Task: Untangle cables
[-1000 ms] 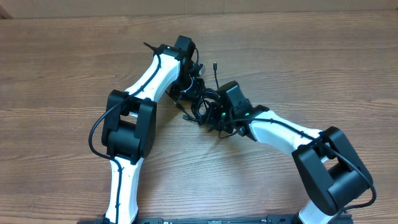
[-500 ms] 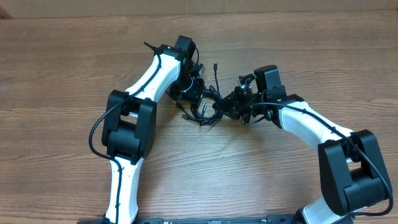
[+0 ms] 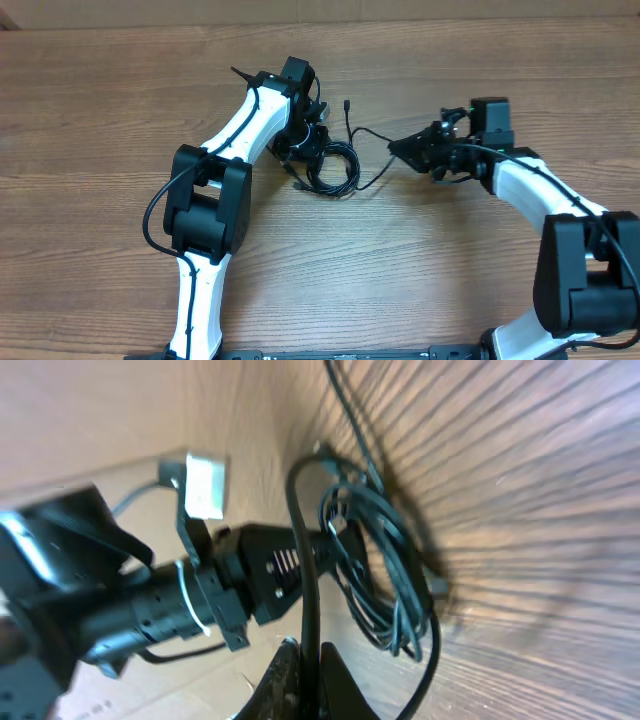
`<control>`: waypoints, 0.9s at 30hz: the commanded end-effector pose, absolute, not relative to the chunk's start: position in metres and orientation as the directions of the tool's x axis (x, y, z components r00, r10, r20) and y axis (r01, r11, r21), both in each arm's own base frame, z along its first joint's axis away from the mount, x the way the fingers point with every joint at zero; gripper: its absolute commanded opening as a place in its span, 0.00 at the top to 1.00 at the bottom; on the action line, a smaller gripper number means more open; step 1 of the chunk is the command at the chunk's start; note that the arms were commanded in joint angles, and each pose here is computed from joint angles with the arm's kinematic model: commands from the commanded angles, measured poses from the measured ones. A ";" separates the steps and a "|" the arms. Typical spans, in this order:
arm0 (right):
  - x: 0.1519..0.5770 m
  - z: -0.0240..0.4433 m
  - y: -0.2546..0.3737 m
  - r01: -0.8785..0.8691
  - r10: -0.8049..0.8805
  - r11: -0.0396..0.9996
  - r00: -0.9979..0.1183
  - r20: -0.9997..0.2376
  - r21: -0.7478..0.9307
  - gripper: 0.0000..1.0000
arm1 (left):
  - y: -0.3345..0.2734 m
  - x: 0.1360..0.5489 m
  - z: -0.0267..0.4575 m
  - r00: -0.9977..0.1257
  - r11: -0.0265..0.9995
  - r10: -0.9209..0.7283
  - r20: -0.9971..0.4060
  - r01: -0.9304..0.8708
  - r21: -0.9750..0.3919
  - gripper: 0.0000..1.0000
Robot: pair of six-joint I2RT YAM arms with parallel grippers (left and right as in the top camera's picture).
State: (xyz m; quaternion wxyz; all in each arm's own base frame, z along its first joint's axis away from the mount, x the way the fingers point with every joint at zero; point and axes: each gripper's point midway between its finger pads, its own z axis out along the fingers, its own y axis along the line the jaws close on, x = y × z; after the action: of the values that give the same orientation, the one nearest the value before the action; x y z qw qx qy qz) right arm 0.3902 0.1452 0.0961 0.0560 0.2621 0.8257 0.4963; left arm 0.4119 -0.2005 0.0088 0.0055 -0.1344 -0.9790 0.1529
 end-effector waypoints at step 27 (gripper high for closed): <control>0.357 0.021 0.036 0.564 0.639 0.716 -0.767 -0.060 0.411 0.64 | -0.186 0.406 -0.013 -0.965 0.941 0.263 0.013 0.253 -0.226 0.86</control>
State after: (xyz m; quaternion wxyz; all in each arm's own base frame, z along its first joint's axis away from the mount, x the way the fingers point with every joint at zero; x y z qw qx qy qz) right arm 0.3546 0.0416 0.0141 0.0831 0.3325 0.9190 0.1947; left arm 0.4135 -0.1974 0.0070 0.0020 -0.1345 -0.9805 0.1430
